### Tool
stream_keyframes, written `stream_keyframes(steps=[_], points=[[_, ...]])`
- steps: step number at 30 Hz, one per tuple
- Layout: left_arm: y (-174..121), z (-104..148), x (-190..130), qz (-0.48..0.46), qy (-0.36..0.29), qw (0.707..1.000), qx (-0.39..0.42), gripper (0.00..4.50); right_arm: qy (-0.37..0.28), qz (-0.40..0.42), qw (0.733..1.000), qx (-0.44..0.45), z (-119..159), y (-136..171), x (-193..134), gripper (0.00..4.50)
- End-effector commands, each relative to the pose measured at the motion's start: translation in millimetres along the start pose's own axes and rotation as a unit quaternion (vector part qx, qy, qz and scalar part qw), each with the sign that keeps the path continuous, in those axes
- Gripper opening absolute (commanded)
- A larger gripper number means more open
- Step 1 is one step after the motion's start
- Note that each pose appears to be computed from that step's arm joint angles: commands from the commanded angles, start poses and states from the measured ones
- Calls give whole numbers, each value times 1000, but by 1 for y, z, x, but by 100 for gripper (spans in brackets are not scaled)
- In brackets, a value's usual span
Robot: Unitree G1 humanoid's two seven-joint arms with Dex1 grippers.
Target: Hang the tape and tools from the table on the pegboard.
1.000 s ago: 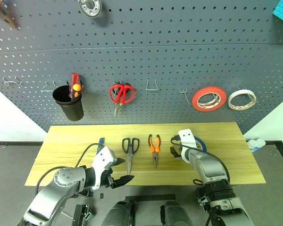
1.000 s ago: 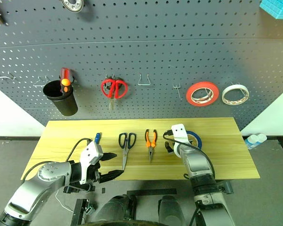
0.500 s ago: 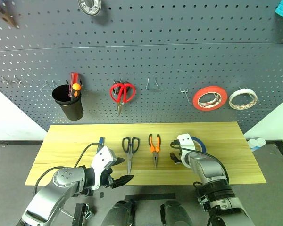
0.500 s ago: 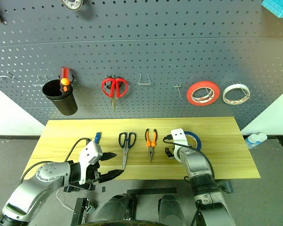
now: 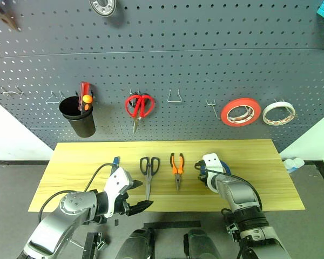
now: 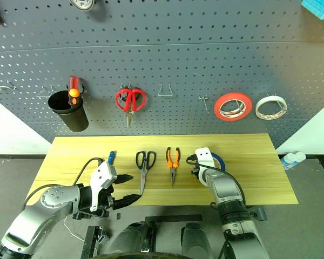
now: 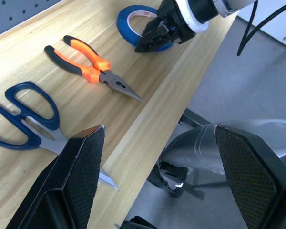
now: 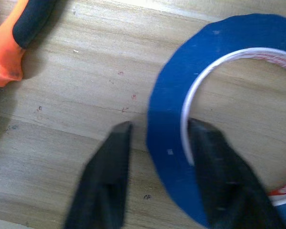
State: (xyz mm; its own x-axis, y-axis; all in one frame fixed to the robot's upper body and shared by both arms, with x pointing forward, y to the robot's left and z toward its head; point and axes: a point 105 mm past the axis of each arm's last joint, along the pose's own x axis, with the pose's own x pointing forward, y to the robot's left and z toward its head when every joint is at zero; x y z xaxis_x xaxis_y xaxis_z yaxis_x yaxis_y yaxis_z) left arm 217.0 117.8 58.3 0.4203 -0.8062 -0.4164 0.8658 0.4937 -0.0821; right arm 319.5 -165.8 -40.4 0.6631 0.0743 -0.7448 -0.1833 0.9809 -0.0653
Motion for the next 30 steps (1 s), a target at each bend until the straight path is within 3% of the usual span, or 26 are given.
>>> stream_keyframes(steps=[1, 14, 22, 30], points=[[5, 19, -2, 11, -24, 999, 26, 385, -25, 1, 1000, 4, 16, -1, -2, 68], [24, 25, 6, 29, -42, 998, 39, 385, -63, -13, 998, -16, 41, -19, -7, 68], [31, 25, 11, 30, -45, 997, 48, 385, -64, -13, 997, -28, 32, -26, -16, 68], [40, 25, 9, 40, -50, 996, 61, 385, -87, 27, 995, -51, 9, -25, -54, 68]])
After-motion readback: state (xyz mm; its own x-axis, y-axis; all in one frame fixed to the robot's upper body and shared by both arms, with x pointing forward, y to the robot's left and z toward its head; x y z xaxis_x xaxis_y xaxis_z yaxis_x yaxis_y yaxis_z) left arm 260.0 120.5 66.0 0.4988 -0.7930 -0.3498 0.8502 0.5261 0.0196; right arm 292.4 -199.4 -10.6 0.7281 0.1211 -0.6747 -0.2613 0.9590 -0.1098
